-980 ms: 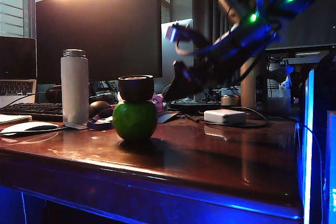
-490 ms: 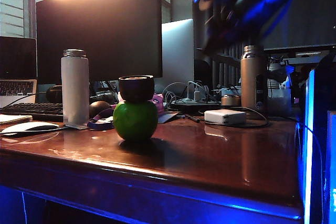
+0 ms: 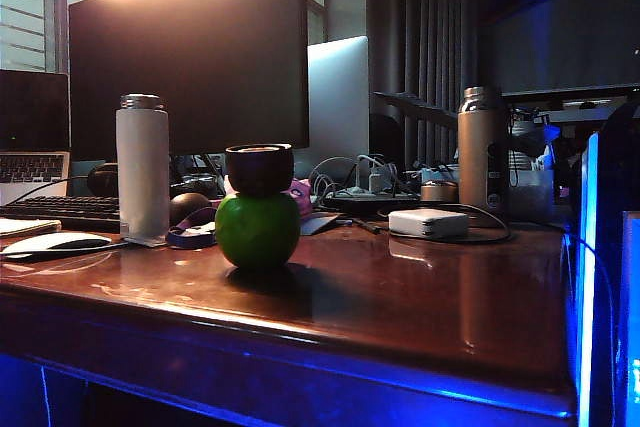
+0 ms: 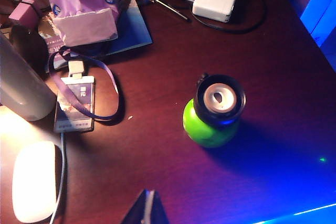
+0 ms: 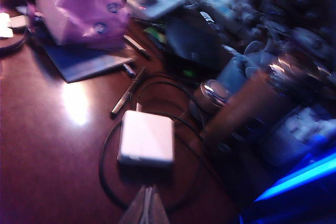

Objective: Stack the black thermos bottle cap from the table onto the green apple.

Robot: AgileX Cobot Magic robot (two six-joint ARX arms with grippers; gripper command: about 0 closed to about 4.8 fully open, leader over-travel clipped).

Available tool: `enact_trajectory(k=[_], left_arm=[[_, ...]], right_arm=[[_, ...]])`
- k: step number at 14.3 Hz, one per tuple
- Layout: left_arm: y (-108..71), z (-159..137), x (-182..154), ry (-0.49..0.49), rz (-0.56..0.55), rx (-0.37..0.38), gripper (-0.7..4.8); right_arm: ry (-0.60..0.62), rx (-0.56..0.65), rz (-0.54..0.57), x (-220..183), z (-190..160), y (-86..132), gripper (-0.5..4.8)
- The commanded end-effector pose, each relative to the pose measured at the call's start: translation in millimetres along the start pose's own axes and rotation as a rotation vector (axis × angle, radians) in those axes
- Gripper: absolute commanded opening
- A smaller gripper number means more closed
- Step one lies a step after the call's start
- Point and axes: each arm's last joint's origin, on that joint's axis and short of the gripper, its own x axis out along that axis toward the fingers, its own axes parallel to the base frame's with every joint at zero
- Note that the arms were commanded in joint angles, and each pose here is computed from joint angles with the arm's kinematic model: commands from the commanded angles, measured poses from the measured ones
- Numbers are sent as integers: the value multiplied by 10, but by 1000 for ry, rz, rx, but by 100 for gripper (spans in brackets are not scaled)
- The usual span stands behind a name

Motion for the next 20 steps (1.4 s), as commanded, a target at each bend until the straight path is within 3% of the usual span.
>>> enact_trajectory(k=[1,6,12,15,20], left_arm=[[-2,22,-15,-17,1,12,-6],[-2,22,-15,-17,1,12,-6],[-2,21,-15,-17,1,11,-6],[-2,21,-15,-17,1,11,-6],[-2,22,-15,-17,1,12,-6]], right_arm=[[-47,12,-44,-304,-180,6,-4],[-83,159,-133,-666,-783,172,-4],[-112,250,-254,-1090,-1594,512,-4],[-153,300,-329,-1174,-1788,608,-4],[-122,359,-313,-1147,-2096,774,-5]])
